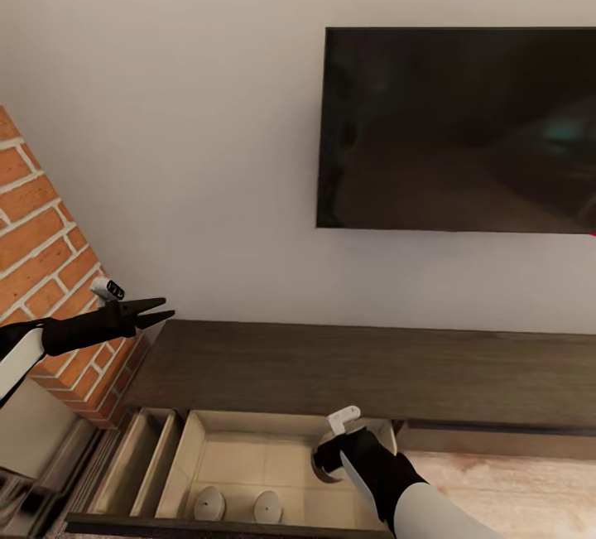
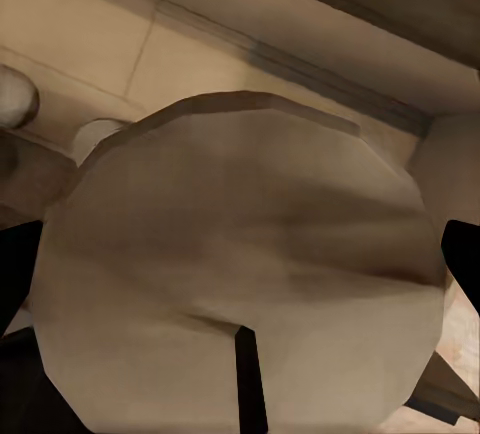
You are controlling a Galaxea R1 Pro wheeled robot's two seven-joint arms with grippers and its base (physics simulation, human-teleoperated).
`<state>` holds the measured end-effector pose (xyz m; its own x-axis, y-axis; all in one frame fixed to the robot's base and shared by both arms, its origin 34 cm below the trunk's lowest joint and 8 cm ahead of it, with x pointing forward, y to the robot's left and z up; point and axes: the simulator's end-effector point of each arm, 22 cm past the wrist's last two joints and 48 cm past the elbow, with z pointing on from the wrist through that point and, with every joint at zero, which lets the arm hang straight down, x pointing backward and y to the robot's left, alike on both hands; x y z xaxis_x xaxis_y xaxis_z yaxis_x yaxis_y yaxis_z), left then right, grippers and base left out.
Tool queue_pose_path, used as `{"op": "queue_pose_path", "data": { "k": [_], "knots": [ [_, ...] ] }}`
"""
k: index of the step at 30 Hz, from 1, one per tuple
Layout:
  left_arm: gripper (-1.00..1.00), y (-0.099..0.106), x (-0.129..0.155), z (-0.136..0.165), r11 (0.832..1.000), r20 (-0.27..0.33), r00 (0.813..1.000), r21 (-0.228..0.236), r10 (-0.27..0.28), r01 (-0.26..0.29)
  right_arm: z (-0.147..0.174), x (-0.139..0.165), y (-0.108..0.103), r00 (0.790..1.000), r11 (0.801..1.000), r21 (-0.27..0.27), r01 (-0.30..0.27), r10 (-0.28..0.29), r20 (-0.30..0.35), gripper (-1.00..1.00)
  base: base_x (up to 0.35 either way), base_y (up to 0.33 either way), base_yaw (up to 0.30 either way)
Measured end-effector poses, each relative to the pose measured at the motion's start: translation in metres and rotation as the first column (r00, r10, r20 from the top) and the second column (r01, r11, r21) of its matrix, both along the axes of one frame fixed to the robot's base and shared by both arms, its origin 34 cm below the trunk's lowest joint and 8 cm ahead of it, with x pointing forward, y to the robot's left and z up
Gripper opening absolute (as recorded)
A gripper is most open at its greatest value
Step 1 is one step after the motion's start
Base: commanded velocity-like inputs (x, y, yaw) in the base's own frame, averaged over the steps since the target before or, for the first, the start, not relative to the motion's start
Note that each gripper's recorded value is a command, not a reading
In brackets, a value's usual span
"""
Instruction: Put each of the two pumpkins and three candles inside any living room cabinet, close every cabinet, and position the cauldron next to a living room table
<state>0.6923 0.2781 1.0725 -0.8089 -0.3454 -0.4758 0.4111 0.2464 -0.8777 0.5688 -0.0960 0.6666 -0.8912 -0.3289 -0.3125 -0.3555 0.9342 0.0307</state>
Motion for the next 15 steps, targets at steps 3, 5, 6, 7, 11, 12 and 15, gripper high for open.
{"op": "queue_pose_path", "data": {
  "k": [3,5,6,7,11,12,15],
  "knots": [
    [1.0,0.0,0.0,-0.003,1.0,-0.004,1.0,-0.001,-0.001,0.001,-0.005,-0.001,-0.005,1.0,1.0,-0.017,0.006,-0.005,0.016,-1.0,0.0,0.0,0.08],
    [1.0,-0.001,0.001,-0.004,1.0,-0.007,1.0,-0.001,-0.001,0.001,-0.008,0.001,-0.011,0.999,0.999,-0.037,0.015,-0.014,0.035,-1.0,0.0,0.0,0.076],
    [1.0,0.0,0.001,-0.005,1.0,-0.009,1.0,-0.001,-0.001,0.001,-0.01,0.0,-0.015,0.999,0.998,-0.051,0.021,-0.018,0.043,-1.0,0.0,0.0,0.074],
    [1.0,-0.001,0.001,-0.006,1.0,-0.011,1.0,-0.001,-0.001,0.001,-0.011,-0.001,-0.016,0.999,0.998,-0.055,0.025,-0.023,0.044,-1.0,0.0,0.0,0.067],
    [1.0,0.0,0.002,-0.009,1.0,-0.017,1.0,-0.001,-0.002,0.001,-0.016,-0.004,-0.019,0.999,0.998,-0.064,0.028,-0.026,0.042,-1.0,0.031,0.002,0.023],
    [1.0,0.0,0.002,-0.01,1.0,-0.018,1.0,-0.001,-0.002,0.002,-0.016,-0.004,-0.019,0.999,0.998,-0.064,0.028,-0.026,0.041,-1.0,0.152,0.075,-0.058],
    [1.0,-0.001,0.002,-0.012,1.0,-0.022,1.0,-0.002,-0.002,0.002,-0.018,-0.005,-0.019,0.999,0.998,-0.064,0.028,-0.026,0.039,-1.0,0.214,0.132,-0.142]
  ]
}}
